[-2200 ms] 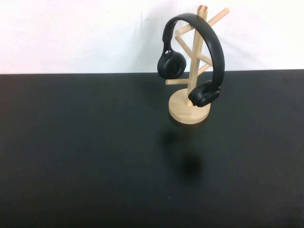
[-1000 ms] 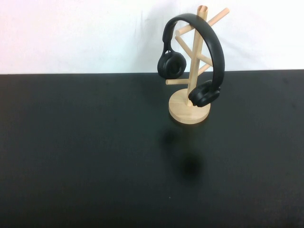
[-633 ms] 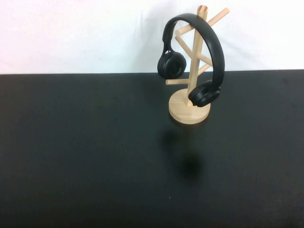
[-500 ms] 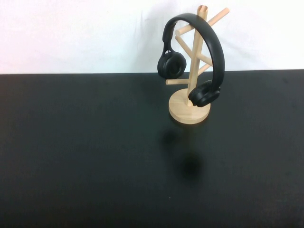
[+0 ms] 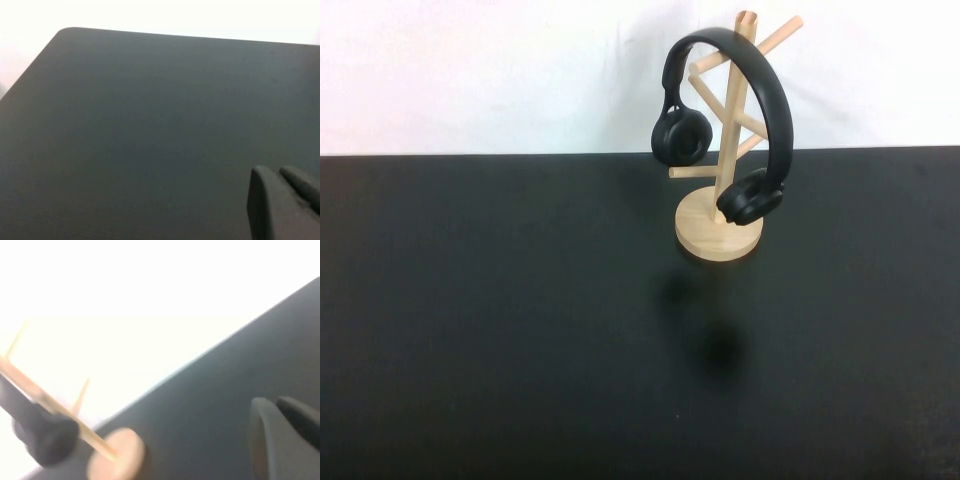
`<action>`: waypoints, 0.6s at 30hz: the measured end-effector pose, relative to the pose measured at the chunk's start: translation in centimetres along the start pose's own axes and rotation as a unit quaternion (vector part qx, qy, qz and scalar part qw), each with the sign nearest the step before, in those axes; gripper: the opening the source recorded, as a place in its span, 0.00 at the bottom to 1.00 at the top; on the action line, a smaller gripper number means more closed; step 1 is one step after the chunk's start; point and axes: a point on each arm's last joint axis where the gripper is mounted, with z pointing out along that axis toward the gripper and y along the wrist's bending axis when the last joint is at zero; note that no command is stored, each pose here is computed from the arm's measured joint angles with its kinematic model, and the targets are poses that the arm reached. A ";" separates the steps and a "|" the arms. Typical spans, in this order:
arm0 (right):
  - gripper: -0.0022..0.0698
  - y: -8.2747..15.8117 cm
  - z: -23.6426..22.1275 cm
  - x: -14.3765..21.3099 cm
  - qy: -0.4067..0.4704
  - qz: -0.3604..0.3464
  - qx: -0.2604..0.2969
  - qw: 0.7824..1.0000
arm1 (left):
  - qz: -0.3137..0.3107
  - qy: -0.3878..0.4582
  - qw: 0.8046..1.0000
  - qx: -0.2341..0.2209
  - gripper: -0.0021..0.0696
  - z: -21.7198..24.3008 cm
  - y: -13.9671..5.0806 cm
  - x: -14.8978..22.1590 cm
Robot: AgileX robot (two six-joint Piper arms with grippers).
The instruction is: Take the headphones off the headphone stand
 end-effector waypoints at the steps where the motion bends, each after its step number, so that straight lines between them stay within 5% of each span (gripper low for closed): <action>1: 0.02 0.0 0.0 0.0 -0.001 0.013 -0.001 1.000 | 0.000 0.000 1.000 0.000 0.02 0.0 0.0 0.0; 5: 0.02 0.7 -0.2 0.0 0.043 0.060 -0.005 0.997 | 0.000 0.000 1.000 0.000 0.02 0.0 0.0 0.0; 10: 0.03 3.6 -0.2 -1.5 0.194 0.003 0.022 0.981 | 0.000 0.000 1.000 0.000 0.02 0.0 0.0 0.0; 18: 0.03 6.8 3.6 -6.1 0.412 -0.153 0.112 0.891 | 0.000 0.000 1.000 0.000 0.02 0.0 0.0 0.0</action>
